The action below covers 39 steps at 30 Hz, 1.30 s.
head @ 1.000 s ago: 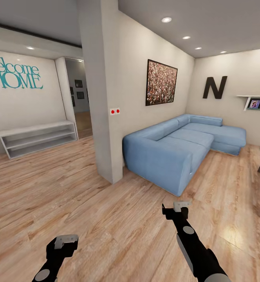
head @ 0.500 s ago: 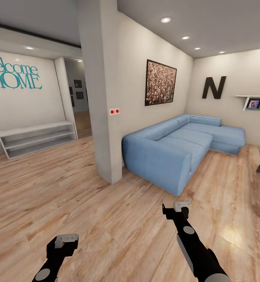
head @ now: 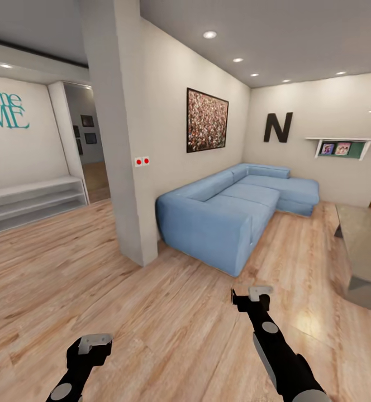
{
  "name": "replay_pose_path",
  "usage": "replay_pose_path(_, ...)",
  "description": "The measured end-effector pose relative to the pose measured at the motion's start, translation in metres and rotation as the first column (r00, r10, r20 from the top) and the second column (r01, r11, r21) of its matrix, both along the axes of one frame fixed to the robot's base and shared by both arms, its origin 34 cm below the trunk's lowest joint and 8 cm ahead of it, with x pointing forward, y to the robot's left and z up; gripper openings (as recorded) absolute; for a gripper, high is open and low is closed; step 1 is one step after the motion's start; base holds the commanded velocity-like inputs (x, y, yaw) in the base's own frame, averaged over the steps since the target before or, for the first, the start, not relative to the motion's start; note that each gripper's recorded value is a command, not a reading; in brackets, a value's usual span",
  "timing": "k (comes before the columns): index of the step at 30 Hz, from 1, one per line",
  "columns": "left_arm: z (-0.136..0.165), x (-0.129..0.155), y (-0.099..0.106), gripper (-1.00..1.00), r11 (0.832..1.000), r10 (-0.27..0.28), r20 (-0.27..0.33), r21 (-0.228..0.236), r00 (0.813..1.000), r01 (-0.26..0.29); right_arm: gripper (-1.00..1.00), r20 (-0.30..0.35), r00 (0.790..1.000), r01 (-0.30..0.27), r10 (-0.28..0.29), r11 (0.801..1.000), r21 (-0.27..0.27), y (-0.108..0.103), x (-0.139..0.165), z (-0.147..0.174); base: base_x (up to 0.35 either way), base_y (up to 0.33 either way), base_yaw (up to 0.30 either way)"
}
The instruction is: In the kitchen, take the Vidalia onion out of the sink, dice it on the chopping board with the paring knife, put the diced onion into the bowl on the countertop, then place both the paring knife and the chopping board into the sink.
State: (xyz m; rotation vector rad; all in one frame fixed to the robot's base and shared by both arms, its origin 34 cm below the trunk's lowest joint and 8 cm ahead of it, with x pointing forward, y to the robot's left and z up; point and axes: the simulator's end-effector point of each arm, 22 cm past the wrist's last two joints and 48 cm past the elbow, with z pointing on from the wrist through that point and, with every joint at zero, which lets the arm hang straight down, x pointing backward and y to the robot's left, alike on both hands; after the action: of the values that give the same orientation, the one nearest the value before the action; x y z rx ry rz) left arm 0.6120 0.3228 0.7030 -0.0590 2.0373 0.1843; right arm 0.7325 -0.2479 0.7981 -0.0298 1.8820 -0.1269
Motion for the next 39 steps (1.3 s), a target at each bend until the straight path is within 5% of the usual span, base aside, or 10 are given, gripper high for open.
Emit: replay_pose_path(39, 0.011, 0.001, 0.001, 1.0, 1.0, 0.007, 0.019, -0.001, 1.0, -0.007, 1.0, 0.032, 0.999, 0.0, 0.0, 1.0, 0.0, 0.0, 0.001, 0.019, 0.0, 0.0, -0.247)
